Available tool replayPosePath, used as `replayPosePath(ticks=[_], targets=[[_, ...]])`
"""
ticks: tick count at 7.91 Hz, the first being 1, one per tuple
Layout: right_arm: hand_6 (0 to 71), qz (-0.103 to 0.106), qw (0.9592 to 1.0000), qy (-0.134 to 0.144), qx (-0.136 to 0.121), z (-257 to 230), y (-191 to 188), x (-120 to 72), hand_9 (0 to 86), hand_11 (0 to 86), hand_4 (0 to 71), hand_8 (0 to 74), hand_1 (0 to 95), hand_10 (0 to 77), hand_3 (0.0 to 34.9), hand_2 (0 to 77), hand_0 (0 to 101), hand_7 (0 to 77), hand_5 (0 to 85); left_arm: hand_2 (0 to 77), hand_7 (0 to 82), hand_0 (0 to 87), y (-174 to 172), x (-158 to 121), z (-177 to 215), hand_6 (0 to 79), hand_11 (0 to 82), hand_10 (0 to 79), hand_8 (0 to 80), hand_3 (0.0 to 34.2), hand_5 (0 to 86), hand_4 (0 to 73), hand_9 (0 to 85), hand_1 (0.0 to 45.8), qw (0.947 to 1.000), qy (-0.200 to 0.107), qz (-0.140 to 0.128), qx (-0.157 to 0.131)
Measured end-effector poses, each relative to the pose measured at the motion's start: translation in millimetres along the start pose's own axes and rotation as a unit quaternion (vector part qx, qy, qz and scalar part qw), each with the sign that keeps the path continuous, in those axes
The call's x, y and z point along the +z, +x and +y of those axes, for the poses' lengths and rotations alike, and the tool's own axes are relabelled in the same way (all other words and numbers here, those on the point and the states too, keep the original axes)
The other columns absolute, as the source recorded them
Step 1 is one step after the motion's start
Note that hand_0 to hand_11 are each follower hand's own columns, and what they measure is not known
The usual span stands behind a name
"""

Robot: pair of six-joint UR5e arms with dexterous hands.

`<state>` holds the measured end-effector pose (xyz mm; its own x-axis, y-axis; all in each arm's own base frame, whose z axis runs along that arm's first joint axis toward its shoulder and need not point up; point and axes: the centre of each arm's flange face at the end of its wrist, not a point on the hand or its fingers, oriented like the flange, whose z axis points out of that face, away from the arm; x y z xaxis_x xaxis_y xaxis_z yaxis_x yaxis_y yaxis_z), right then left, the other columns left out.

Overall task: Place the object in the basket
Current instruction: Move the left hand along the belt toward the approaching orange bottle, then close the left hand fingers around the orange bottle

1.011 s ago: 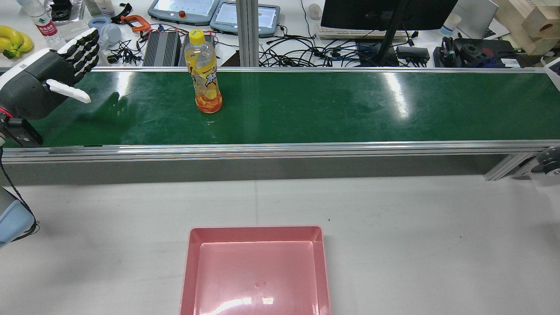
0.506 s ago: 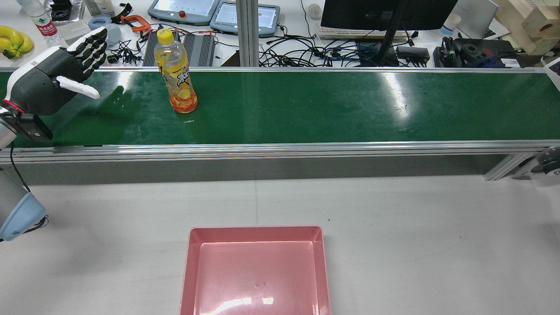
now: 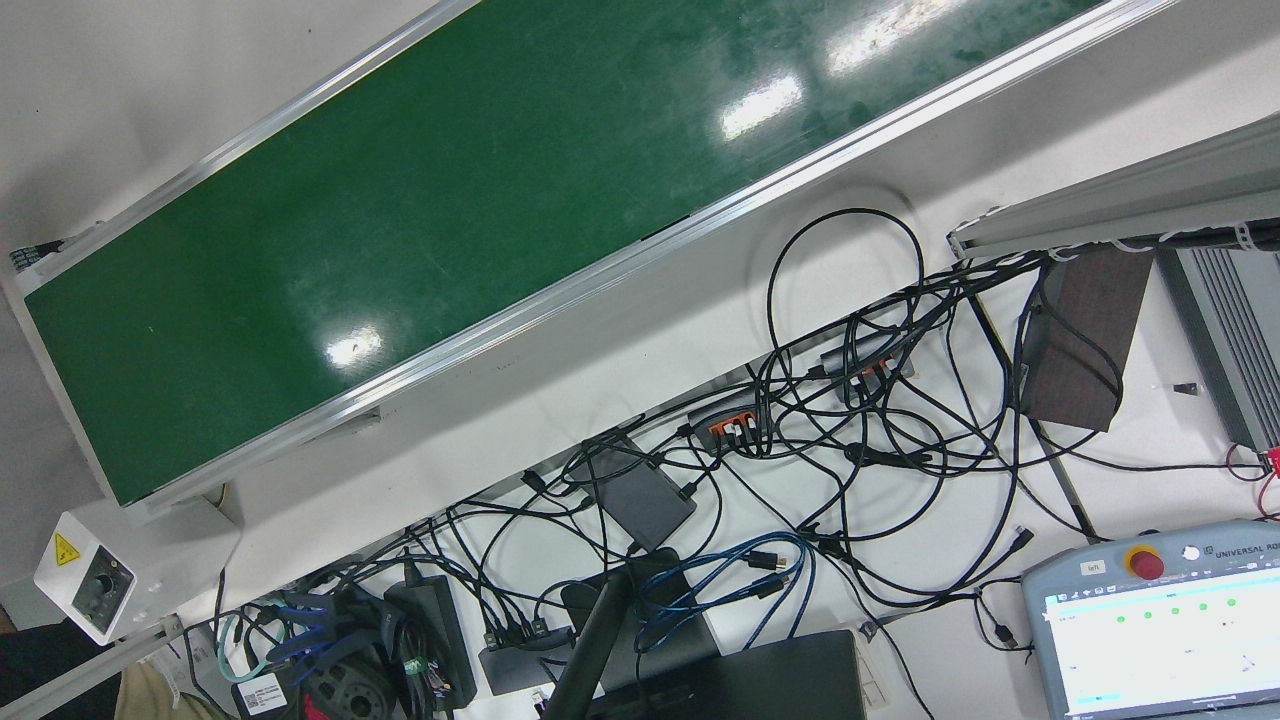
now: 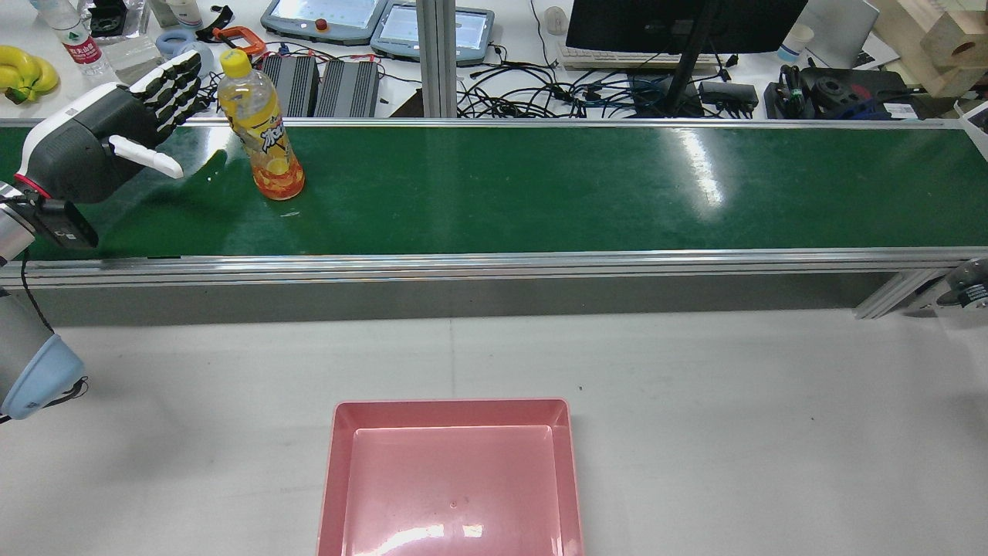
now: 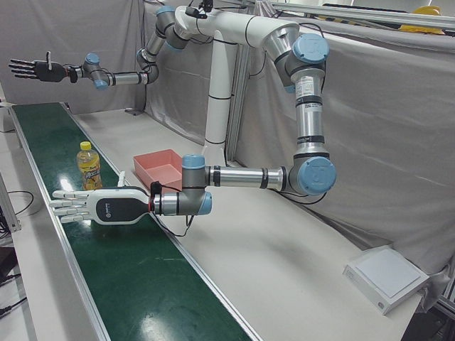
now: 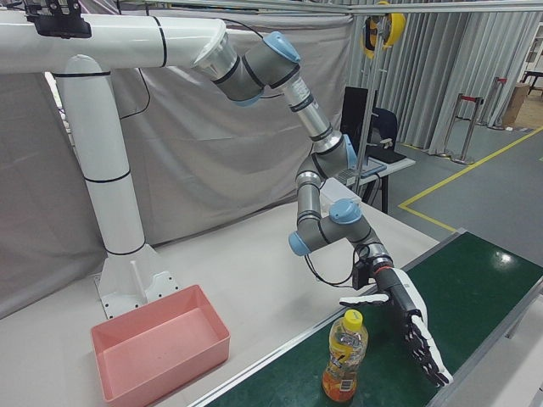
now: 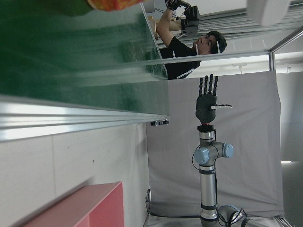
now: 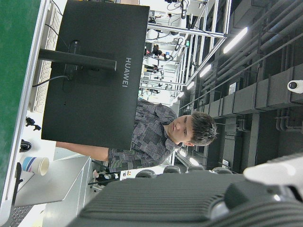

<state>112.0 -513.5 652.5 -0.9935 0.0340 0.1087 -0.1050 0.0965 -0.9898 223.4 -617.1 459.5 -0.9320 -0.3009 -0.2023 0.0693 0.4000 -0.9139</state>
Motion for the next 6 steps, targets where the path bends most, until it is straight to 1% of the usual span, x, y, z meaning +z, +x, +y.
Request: replayPosePath(ticks=[1,3,4,5,6], targets=[[0.0,0.000,1.0000,0.000,0.000,0.0,0.0,0.0,0.0,0.0,0.0,0.0,0.0,0.0,0.0,0.5,0,0.5,0.0,0.5,0.5,65.0,0.3,0.7,3.7,0.0,0.5,0.0,0.5,0.0,9.3,1.1,0.5,12.0,1.0000,-0.005,-0.006,-0.002],[0.0,0.000,1.0000,0.000,-0.001,0.0,0.0,0.0,0.0,0.0,0.0,0.0,0.0,0.0,0.0,0.5,0,0.5,0.0,0.5,0.5,65.0,1.3,2.1,9.1,0.0,0.5,0.0,0.5,0.0,8.7,1.1,0.5,12.0,0.9998,-0.014,-0.009,-0.010],[0.0,0.000,1.0000,0.000,0.000,0.0,0.0,0.0,0.0,0.0,0.0,0.0,0.0,0.0,0.0,0.5,0,0.5,0.0,0.5,0.5,66.0,6.6,3.8,11.2,0.0,0.5,0.0,0.5,0.0,9.3,1.1,0.5,12.0,0.9996,-0.023,-0.002,-0.012],[0.0,0.000,1.0000,0.000,0.000,0.0,0.0,0.0,0.0,0.0,0.0,0.0,0.0,0.0,0.0,0.5,0,0.5,0.0,0.5,0.5,68.2,16.7,4.6,11.0,0.0,0.5,0.0,0.5,0.0,9.3,1.1,0.5,12.0,0.9994,-0.030,0.014,-0.013],[0.0,0.000,1.0000,0.000,0.000,0.0,0.0,0.0,0.0,0.0,0.0,0.0,0.0,0.0,0.0,0.5,0,0.5,0.0,0.5,0.5,75.6,25.5,4.3,9.2,0.0,1.1,5.4,0.0,0.0,19.1,1.1,0.5,14.2,0.9987,-0.032,0.034,-0.019]])
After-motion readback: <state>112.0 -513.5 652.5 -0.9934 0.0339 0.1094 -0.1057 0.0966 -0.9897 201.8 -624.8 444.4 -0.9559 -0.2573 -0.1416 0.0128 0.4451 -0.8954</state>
